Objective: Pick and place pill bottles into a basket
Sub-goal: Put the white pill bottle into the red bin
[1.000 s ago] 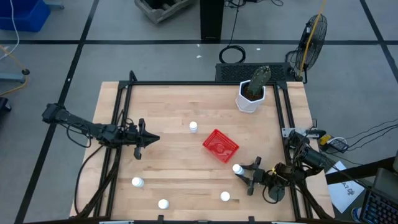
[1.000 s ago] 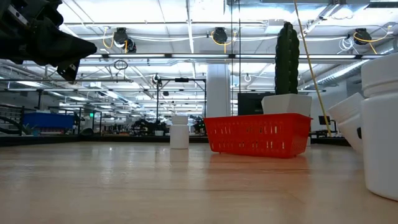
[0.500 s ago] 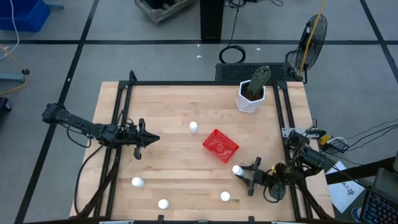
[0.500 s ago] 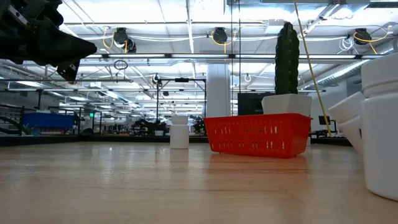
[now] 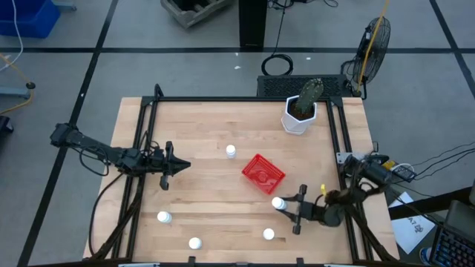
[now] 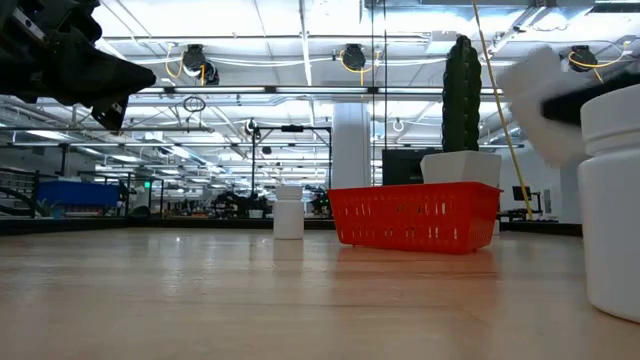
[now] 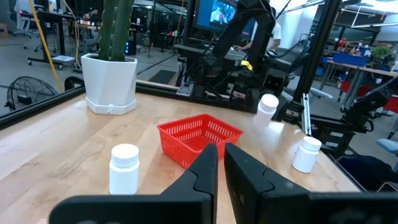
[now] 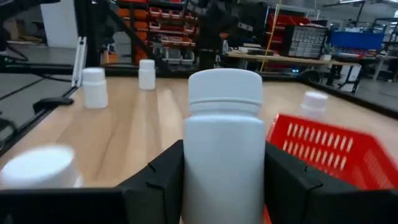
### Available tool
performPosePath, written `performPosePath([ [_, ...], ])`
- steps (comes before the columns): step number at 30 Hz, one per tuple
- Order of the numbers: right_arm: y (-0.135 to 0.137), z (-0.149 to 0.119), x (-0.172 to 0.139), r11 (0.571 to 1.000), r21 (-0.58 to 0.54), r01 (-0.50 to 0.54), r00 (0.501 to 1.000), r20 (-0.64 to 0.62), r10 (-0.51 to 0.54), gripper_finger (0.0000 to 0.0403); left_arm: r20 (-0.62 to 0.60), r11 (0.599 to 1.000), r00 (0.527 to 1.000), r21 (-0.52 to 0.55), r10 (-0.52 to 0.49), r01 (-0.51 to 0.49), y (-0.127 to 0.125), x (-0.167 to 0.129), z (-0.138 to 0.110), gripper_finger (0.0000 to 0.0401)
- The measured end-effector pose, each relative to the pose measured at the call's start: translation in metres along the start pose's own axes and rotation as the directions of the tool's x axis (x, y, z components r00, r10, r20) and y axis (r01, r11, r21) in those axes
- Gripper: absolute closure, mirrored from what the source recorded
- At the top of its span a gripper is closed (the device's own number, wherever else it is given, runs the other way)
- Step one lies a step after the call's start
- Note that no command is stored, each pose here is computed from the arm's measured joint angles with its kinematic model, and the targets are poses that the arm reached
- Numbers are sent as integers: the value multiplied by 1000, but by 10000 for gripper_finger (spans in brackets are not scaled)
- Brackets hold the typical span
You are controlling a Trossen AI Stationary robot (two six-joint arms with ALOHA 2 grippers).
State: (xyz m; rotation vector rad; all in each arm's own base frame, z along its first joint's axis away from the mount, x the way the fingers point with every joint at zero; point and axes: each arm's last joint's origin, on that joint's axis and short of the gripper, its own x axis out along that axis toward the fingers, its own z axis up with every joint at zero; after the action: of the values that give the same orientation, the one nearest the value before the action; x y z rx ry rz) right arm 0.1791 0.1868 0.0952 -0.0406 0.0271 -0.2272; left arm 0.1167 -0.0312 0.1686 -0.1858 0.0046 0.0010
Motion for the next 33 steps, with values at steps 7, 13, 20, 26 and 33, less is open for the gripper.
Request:
performPosePath([
  [7, -20, 36, 32, 995, 70, -76, 995, 64, 72, 249, 0, 1000, 1000, 0, 0, 0, 0, 0, 0, 368],
  [13, -36, 48, 48, 990, 80, -113, 993, 30, 111, 245, 20, 1000, 1000, -20, -4, 4, 0, 0, 2, 368],
  [20, -46, 53, 57, 985, 91, -145, 989, 3, 145, 244, 106, 994, 994, -112, 12, 0, -1, -1, 10, 368],
  [26, -50, 53, 61, 975, 141, -171, 985, 2, 172, 248, 194, 976, 979, -217, 55, -12, -1, 1, 19, 368],
  [33, -54, 52, 66, 978, 148, -149, 989, -2, 151, 247, 180, 961, 976, -268, 124, -73, -3, 14, 15, 368],
])
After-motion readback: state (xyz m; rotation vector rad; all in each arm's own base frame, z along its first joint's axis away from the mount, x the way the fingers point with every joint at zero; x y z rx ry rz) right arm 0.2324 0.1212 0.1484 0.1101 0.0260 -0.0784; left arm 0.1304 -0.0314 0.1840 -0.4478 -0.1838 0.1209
